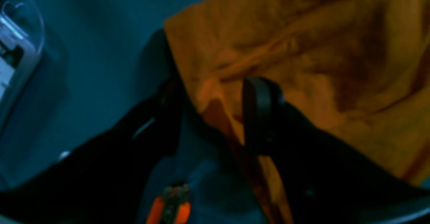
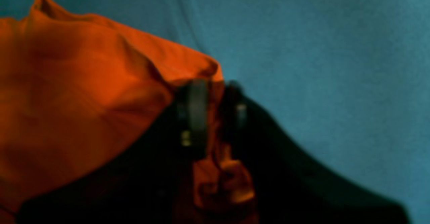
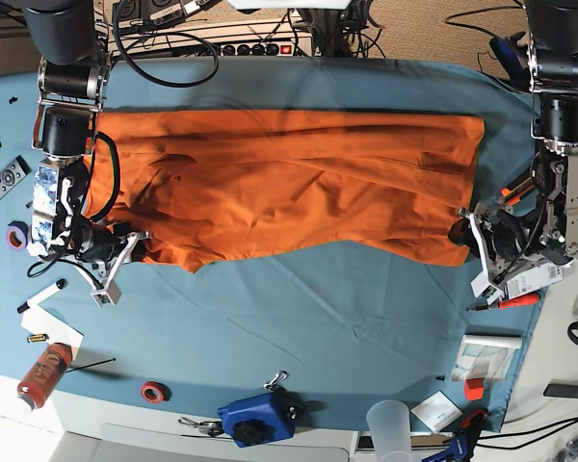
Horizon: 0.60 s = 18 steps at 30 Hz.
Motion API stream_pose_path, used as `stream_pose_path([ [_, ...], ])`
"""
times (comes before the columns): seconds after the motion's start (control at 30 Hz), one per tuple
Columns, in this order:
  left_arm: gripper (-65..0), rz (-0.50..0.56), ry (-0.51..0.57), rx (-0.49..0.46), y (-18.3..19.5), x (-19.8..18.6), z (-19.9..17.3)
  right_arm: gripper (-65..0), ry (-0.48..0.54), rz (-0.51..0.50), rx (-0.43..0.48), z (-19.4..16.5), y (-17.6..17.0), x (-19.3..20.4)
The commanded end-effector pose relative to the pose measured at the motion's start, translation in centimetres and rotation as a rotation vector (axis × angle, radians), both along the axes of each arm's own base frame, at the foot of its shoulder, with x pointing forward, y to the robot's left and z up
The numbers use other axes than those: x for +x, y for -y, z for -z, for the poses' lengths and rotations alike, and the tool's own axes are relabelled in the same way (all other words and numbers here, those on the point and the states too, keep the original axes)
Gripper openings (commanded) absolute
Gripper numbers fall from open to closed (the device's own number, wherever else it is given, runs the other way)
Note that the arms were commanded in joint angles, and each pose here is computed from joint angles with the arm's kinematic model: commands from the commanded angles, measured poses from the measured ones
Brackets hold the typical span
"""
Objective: Layout the t-shirt on the table in an organized manner, then fold the t-shirt properly
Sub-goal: 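Grasp the hem corner nearest the left gripper with the left gripper, then fold the hem over toward the collar with both grippers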
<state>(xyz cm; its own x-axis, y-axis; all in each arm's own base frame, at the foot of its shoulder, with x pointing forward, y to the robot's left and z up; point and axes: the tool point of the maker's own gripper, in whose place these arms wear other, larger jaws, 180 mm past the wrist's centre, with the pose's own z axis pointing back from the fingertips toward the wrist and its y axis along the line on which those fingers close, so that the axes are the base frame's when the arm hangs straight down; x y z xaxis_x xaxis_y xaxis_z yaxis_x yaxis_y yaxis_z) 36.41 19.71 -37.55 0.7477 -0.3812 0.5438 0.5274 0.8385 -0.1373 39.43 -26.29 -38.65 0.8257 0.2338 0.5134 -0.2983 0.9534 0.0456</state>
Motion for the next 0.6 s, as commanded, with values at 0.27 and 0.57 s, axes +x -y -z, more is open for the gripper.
stream_pose_path([
  [0.27, -65.0, -0.050, 0.065, -0.086, 0.1, 1.8, -2.7, -65.0, 0.086, 0.014, -0.058, -2.0, 1.9, 1.7],
  [0.57, -65.0, -0.243, 0.175, -0.208, -4.8, 3.3, -6.9, -65.0, 0.307, 0.175, 0.030, -8.1, 5.8, 4.2],
])
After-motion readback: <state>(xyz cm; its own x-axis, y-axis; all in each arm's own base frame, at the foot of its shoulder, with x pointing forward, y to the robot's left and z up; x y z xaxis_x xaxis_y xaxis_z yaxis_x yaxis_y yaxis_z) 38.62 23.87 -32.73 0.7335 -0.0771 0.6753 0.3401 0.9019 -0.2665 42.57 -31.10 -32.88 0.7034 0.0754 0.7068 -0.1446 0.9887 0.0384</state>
